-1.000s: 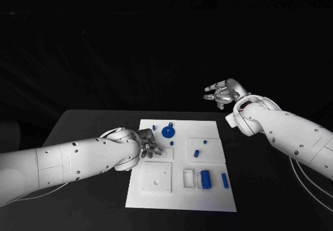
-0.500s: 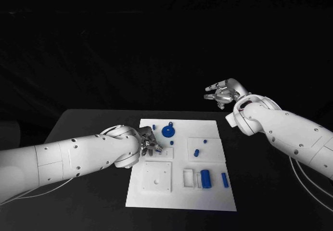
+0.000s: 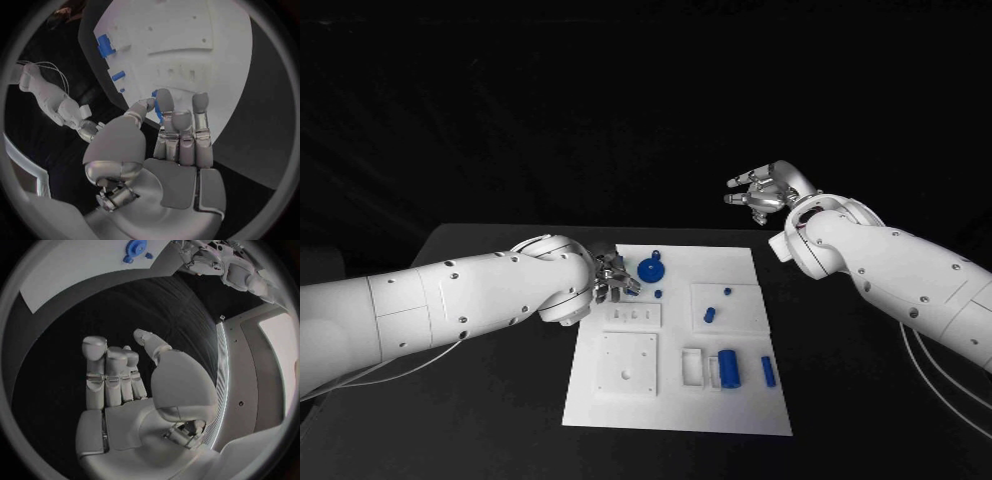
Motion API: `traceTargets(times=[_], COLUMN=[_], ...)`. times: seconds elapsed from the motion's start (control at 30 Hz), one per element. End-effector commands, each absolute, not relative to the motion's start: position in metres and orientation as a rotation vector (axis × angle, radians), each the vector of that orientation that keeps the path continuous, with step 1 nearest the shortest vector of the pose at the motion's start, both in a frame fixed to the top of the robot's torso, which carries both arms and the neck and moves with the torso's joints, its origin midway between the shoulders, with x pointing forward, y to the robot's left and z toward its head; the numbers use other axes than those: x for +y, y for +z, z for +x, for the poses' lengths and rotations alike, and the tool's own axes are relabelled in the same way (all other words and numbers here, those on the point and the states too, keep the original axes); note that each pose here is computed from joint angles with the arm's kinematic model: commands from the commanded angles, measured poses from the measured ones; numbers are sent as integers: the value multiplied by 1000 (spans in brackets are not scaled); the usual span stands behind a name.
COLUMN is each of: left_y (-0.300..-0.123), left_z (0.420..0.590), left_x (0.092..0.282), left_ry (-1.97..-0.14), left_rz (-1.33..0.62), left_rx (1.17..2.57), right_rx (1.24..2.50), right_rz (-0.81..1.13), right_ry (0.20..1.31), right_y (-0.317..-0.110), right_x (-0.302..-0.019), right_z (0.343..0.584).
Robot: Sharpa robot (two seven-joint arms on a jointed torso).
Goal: Assemble the parts on the task board
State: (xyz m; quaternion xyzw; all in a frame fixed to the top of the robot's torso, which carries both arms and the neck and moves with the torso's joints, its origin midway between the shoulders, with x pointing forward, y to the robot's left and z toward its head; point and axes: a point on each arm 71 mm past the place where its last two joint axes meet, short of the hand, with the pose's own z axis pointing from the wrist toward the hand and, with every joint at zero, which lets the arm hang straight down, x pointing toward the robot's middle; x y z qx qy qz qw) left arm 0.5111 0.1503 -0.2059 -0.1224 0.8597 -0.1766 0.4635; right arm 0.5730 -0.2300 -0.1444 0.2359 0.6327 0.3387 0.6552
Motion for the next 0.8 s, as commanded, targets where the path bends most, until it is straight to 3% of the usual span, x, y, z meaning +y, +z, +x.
traceTargets(times=[0.03,0.27,0.8], left_y=[-209,-210,-212], left_z=[509,513,512], left_x=[146,141,135], left_ry=[-436,-433,-425], left_rz=[-303,-324,-349], left_rx=[2197,2201,2064], right_rx=[1452,1463,1468], right_rz=[532,553,576], right_ry=[767,761,749], right_y=[-146,-150,-152], right_x=[-229,-229,-224], right_z=[574,577,585])
